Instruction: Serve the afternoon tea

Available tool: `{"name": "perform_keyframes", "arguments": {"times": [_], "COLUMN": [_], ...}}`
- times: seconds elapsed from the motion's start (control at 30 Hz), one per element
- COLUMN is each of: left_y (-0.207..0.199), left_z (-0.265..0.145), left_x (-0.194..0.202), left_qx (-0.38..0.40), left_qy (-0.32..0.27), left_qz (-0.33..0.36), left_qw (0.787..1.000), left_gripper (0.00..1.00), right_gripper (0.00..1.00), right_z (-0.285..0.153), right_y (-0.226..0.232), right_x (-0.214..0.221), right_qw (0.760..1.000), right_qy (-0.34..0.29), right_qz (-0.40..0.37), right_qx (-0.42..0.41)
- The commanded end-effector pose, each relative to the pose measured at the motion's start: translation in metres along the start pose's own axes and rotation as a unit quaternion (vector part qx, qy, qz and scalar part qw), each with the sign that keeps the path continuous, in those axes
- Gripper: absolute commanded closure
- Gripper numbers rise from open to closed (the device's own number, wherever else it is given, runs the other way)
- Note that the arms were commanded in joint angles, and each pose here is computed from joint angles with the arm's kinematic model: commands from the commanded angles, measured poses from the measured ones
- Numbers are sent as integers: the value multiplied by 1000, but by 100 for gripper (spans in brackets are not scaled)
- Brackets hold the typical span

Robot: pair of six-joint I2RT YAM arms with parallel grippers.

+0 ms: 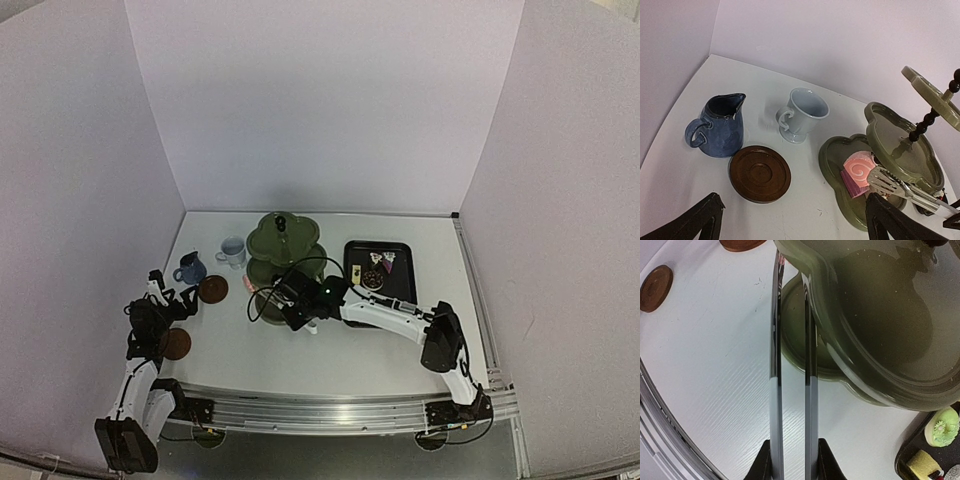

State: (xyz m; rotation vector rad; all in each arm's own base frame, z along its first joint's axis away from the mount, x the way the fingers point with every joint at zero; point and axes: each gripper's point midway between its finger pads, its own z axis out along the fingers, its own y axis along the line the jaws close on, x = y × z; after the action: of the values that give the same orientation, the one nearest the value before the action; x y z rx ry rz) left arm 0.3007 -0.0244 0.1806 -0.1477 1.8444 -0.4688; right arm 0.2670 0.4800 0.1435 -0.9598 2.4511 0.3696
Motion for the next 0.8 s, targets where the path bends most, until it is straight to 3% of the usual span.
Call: {"name": "perform_keyframes", "arguments": {"times": [0.0,0.33,0.77], "left_y": [-3,-4,-19], "left_z": [0,0,2], "left_x": [-7,-6,-13], "left_qx": [9,11,50], "left_qy": [-13,-12,-9], "left_qz": [3,-1,7], "left_qw": [1000,1000,999], "left_gripper": [0,1,1], "right_gripper": [100,100,100], "right_z": [-8,-7,0], "right_y": [7,-16,-1], "right_x": [-37,-33,-28], "right_qw": [998,997,999], "right_qy": [-53,-61,-45], "right_qz": [0,26,14], "right_qx": [-19,38,-1]}}
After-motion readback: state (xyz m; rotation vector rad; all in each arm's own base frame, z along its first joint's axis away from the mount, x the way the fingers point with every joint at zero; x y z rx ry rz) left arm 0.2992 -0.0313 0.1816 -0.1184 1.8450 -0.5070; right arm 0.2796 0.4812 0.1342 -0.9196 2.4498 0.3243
